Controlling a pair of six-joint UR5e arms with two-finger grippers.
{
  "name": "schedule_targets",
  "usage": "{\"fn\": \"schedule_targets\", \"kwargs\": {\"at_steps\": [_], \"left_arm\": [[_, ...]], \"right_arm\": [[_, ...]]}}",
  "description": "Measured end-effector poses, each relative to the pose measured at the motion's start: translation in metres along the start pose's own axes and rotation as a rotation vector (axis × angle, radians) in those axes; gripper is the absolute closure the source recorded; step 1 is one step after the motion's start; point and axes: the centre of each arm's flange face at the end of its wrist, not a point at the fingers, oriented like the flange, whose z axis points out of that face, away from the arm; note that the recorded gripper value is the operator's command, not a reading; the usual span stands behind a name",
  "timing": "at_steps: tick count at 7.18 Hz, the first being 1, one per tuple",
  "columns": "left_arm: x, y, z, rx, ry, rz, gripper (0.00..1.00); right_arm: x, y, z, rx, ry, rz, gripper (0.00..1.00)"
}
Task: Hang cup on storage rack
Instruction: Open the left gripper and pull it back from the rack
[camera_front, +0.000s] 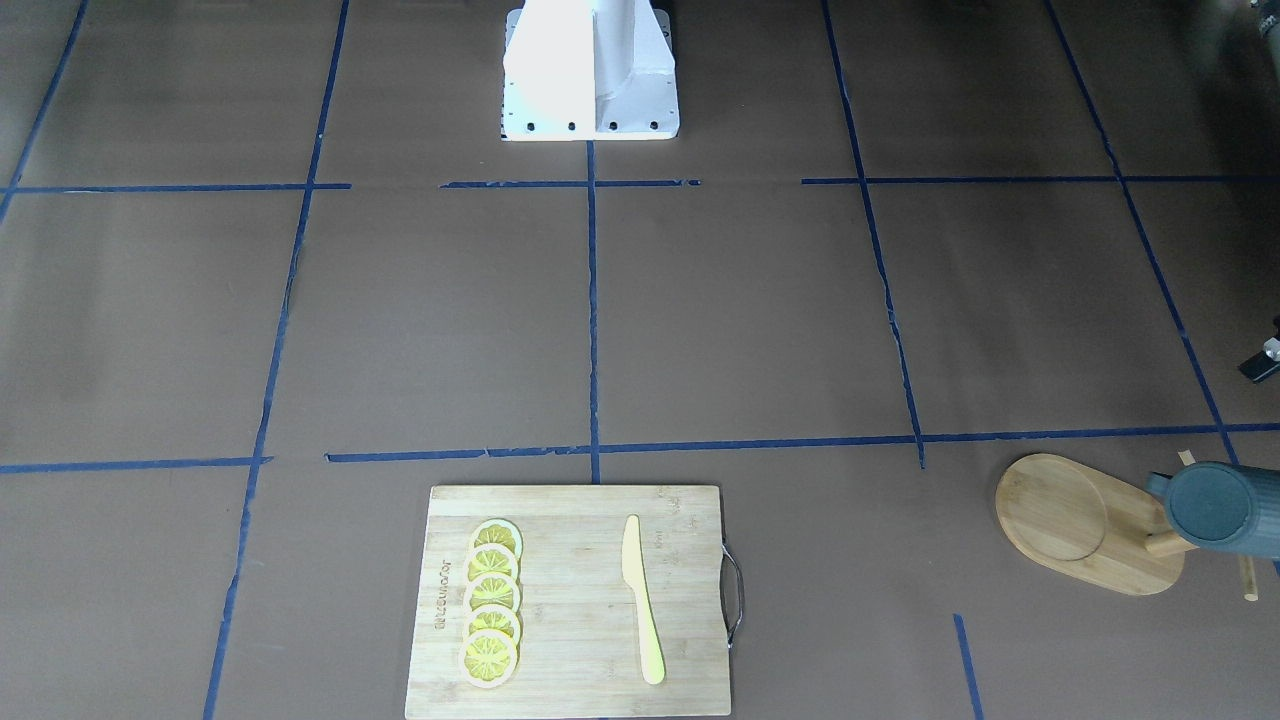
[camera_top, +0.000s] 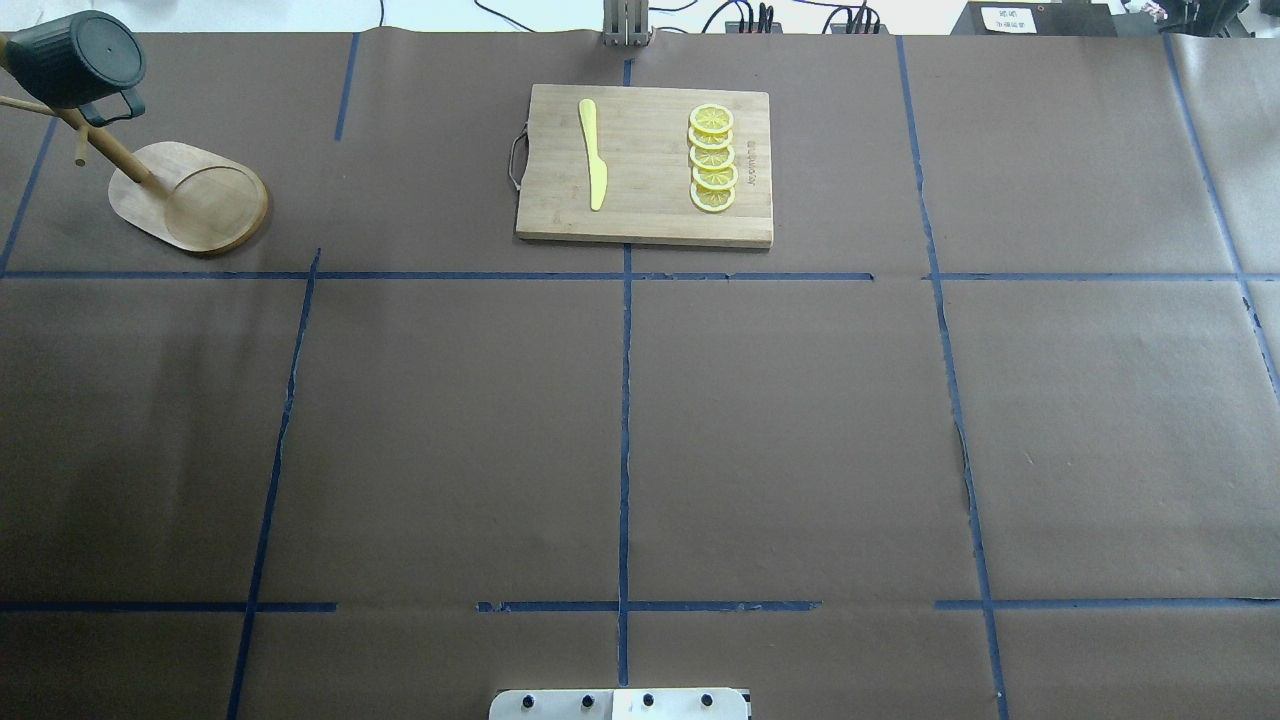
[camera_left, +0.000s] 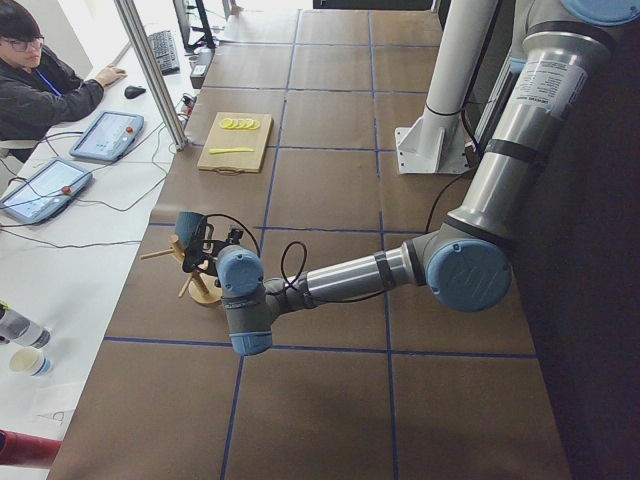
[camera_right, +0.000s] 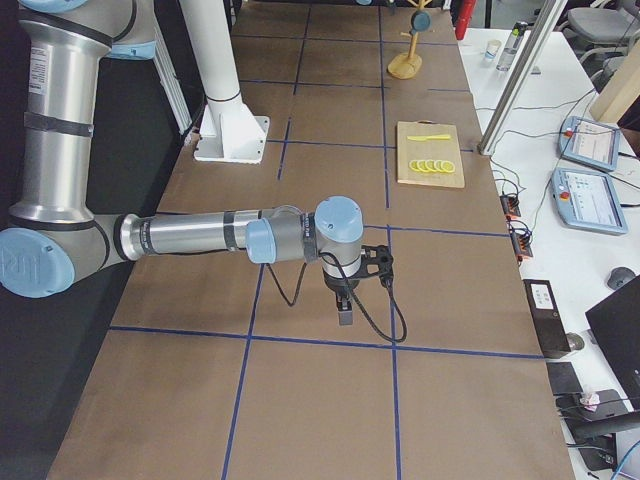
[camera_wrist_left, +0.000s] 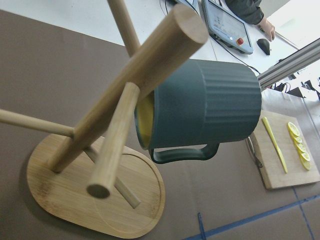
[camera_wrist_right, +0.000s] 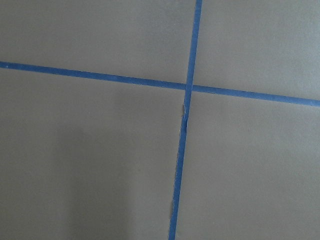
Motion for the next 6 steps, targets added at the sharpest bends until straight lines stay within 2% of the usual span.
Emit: {"fn": "schedule_targets", "kwargs": {"at_steps": [2, 4, 6], "left_arm": [[-0.019, -0.012, 0.0, -0.006, -0.103, 0.167, 0.01], [-0.045, -0.014, -0.006, -0.078, -0.185, 0.279, 0.01], [-0.072, -0.001, -0.006, -0.182, -0.233, 0.32, 0.01]], "right_arm": [[0.001, 0.0, 0.001, -0.002, -0.001, 0.002, 0.0], [0.001, 0.0, 0.002, -0.003, -0.002, 0.003, 0.0], [0.0, -0.001, 0.001, -0.003, -0.002, 0.003, 0.0]]}}
